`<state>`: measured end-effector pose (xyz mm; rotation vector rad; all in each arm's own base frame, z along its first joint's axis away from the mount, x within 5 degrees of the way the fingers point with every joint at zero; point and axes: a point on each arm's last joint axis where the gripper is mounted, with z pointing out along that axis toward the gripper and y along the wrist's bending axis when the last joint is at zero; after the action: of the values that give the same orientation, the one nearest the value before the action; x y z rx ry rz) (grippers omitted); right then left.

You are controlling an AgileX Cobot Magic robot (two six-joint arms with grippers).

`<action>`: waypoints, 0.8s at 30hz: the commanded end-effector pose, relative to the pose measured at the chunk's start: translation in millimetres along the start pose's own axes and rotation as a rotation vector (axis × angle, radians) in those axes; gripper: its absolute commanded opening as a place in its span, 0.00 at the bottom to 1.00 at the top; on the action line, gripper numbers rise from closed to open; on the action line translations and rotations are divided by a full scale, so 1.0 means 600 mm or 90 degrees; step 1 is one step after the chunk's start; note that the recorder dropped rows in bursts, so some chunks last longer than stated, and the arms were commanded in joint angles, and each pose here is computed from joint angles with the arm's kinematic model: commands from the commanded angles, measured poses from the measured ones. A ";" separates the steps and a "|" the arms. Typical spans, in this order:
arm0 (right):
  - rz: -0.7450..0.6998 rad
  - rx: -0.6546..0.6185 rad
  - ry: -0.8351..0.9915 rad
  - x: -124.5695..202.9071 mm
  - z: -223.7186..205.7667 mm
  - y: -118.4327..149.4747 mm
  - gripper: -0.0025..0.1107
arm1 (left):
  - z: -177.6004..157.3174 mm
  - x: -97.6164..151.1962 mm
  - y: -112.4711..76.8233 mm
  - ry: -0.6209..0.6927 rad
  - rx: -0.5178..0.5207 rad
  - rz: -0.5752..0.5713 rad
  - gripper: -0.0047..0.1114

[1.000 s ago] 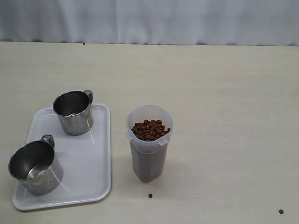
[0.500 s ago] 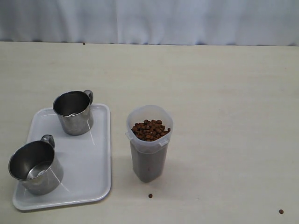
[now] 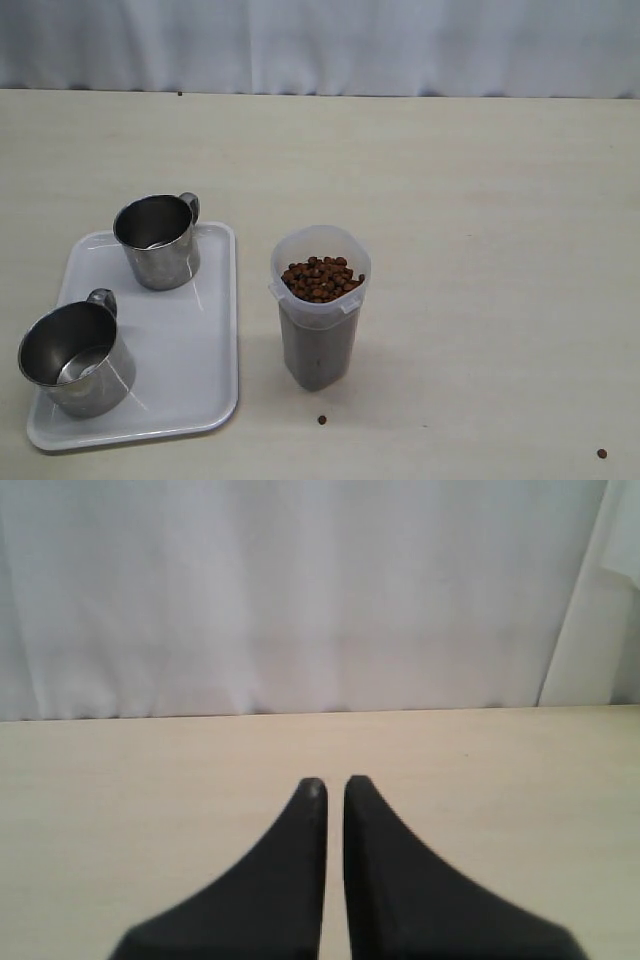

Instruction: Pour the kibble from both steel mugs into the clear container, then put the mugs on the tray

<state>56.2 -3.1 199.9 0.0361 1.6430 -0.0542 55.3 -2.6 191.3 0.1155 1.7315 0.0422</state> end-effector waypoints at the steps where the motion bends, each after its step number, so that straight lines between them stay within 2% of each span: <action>1: -0.006 0.030 0.008 0.004 0.000 -0.004 0.06 | 0.000 0.000 0.000 -0.007 0.002 -0.001 0.04; 24: -0.002 0.057 0.008 0.004 0.000 -0.009 0.06 | 0.000 0.000 0.000 -0.007 0.002 -0.001 0.04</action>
<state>55.7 -7.9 199.7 0.1006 1.6436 -0.1236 55.3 -2.6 191.3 0.1155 1.7315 0.0422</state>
